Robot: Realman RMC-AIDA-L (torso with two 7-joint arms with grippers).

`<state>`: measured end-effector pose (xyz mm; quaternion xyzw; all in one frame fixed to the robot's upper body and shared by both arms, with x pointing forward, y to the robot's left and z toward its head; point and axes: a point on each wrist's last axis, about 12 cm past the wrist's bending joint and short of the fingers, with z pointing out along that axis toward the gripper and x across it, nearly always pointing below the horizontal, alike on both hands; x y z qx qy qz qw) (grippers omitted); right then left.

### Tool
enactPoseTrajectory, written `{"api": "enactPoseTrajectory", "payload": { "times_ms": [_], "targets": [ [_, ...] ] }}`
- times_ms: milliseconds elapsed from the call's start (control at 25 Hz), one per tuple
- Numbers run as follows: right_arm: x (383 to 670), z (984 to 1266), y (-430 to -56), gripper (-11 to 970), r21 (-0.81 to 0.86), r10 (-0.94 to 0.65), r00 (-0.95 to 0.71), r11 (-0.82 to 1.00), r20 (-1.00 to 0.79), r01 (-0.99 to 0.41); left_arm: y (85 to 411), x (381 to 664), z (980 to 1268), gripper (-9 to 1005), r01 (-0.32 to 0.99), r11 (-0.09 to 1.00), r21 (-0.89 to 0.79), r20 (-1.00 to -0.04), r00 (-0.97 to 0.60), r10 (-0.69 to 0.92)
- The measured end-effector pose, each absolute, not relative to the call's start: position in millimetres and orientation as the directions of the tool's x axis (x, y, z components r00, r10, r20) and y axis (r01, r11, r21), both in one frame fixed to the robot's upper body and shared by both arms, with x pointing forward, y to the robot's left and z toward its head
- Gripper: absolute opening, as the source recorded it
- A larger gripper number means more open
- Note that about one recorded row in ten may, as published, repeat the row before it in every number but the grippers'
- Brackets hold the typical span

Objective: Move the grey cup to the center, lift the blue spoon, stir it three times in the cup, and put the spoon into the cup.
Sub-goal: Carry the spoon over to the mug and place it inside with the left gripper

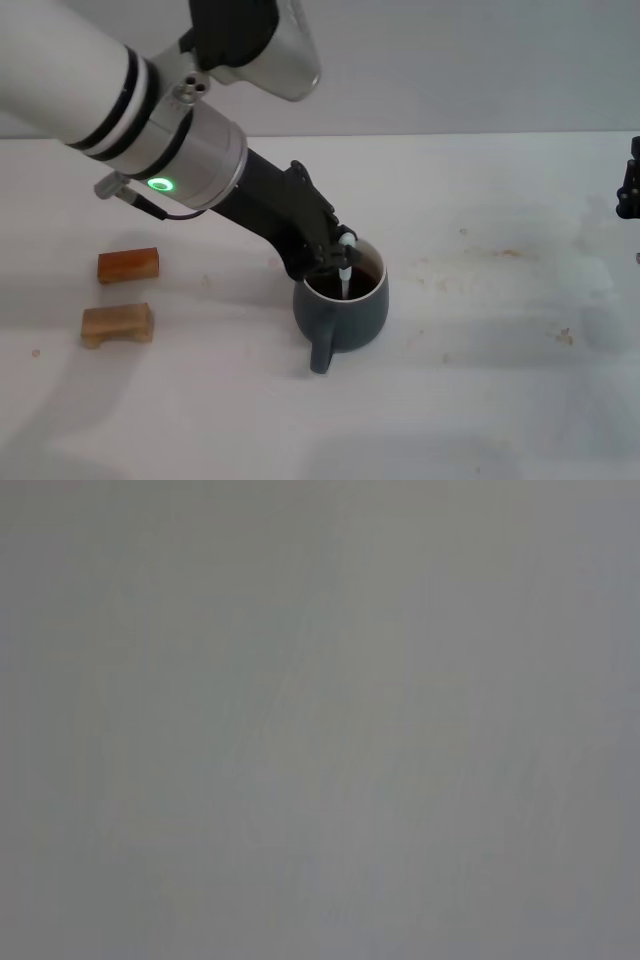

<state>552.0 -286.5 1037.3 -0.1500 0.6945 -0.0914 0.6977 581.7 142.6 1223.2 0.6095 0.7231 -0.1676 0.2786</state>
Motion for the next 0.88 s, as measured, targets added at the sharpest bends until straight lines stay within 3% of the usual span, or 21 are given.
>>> {"api": "enactPoseTrajectory", "payload": {
  "times_ms": [880],
  "targets": [
    [550.8, 1036.0, -289.9, 50, -0.343, -0.343, 0.012, 0.936, -0.939, -0.079, 125.9, 586.1, 1207.3, 144, 0.972, 0.214, 0.099, -0.636, -0.103, 0.765]
  ]
}}
